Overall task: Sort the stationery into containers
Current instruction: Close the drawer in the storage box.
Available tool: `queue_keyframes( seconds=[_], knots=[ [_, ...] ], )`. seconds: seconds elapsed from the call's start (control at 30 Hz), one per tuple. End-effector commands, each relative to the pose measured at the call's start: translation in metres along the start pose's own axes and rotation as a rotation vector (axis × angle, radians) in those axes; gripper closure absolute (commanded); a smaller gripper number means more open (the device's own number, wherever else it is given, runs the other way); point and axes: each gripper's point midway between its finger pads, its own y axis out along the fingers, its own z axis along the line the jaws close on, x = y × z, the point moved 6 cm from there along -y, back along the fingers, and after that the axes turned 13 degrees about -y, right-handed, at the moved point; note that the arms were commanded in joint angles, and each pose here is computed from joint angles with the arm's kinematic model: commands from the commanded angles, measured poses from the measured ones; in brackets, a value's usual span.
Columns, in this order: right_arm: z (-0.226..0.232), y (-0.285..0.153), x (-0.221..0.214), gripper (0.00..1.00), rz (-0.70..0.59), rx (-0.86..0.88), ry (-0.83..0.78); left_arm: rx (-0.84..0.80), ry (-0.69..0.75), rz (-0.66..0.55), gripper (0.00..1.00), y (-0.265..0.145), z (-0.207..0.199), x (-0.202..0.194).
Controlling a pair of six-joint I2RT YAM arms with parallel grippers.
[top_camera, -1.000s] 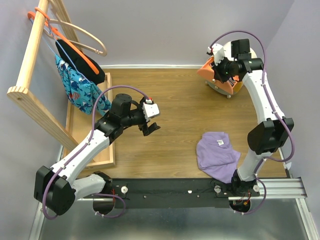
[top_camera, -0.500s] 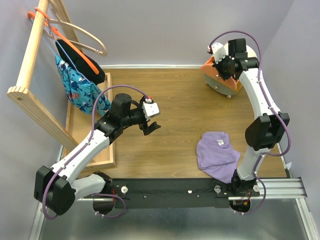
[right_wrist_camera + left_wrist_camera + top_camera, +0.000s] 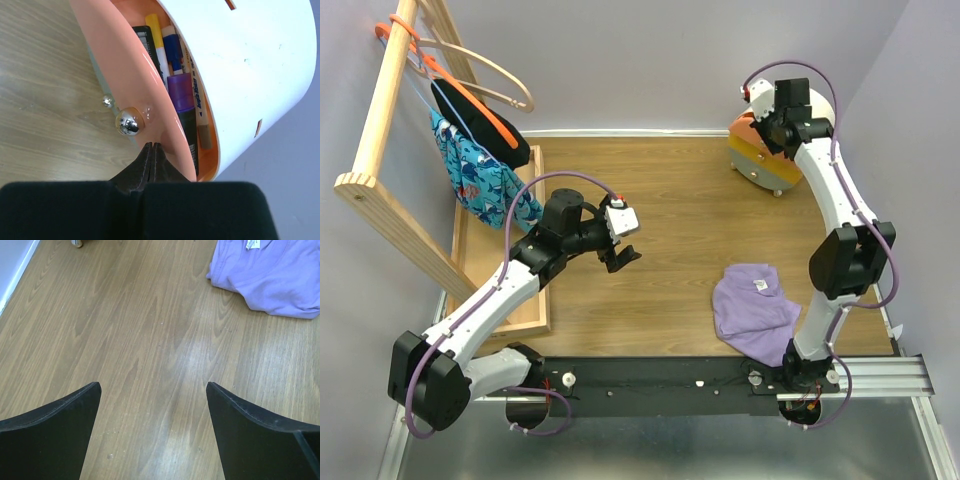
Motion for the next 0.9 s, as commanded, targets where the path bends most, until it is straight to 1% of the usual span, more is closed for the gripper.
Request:
queue_keyframes(
  seconds=[0.0,0.43,0.63,0.73,0.87],
  knots=[
    [-0.006,0.017,-0.013,0.99,0.071,-0.086,0.042,-0.006,0.005,-0.019,0.05,0.001,-0.002,0.001],
    [-0.010,0.027,-0.023,1.00,0.110,-0.127,0.079,0.011,0.002,-0.017,0.04,0.007,0.004,-0.001],
    [-0.008,0.030,-0.026,0.99,0.117,-0.118,0.086,0.018,0.008,-0.017,0.04,0.014,0.009,0.000],
    [-0.009,0.025,-0.024,1.00,0.108,-0.118,0.095,0.022,0.022,-0.014,0.04,0.020,0.016,0.004],
    [-0.013,0.016,-0.021,0.99,0.090,-0.117,0.118,0.011,0.033,-0.013,0.04,0.040,0.033,0.017]
  ],
)
